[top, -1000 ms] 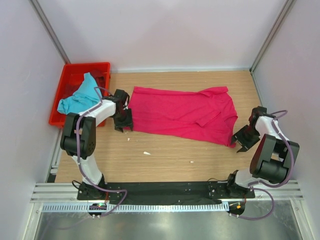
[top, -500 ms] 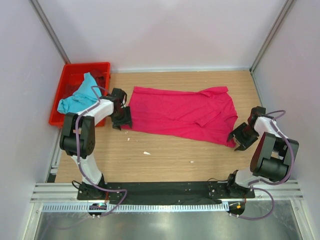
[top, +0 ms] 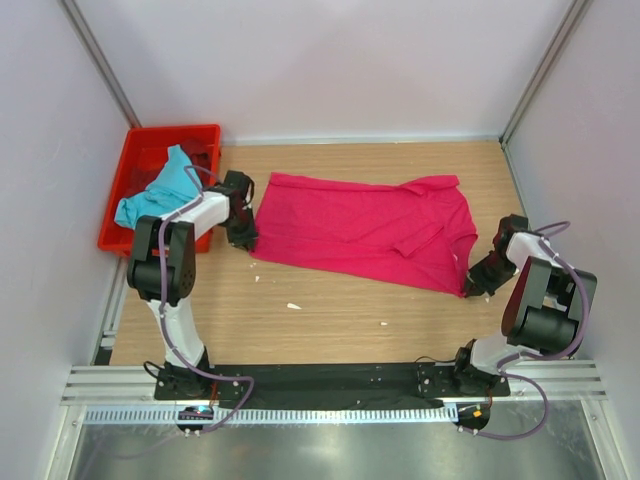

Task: Fold and stack the t-shirts
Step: Fold the tshirt

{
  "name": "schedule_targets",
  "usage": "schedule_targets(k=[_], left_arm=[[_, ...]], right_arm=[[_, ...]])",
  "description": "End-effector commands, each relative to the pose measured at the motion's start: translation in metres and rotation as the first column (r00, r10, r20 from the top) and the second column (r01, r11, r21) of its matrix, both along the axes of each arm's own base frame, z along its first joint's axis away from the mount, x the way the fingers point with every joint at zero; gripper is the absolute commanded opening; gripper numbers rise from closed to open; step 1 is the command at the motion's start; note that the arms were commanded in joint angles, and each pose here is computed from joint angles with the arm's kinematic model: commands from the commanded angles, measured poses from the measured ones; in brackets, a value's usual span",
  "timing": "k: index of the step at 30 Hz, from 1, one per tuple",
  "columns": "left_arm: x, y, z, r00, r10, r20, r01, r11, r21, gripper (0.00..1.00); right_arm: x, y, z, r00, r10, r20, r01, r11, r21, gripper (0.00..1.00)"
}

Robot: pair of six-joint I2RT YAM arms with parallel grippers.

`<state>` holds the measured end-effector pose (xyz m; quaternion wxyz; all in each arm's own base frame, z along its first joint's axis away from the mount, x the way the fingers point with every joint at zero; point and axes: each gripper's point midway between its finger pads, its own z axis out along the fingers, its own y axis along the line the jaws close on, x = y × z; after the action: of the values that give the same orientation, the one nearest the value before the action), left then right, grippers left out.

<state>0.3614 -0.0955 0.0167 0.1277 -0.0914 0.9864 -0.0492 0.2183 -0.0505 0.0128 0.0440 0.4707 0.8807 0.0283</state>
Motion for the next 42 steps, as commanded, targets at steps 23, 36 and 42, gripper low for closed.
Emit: schedule_targets(k=[23,36,42], left_arm=[[-0.148,0.04,0.007,0.909,0.405,-0.099,-0.398,0.913,0.086,0.68],[-0.087,-0.019,0.075,0.998,-0.024,0.065,0.038,0.973,-0.226,0.69],[-0.075,-0.02,0.063,0.998,-0.052,0.045,0.06,0.978,-0.202,0.64]], right_arm=[[-0.018,-0.046,0.024,0.991,0.032,-0.128,-0.063,0.968,-0.243,0.43],[0.059,0.043,0.099,0.877,0.425,0.225,-0.372,0.896,-0.241,0.66],[0.093,0.074,0.088,0.872,0.376,0.314,-0.371,0.925,-0.078,0.52]])
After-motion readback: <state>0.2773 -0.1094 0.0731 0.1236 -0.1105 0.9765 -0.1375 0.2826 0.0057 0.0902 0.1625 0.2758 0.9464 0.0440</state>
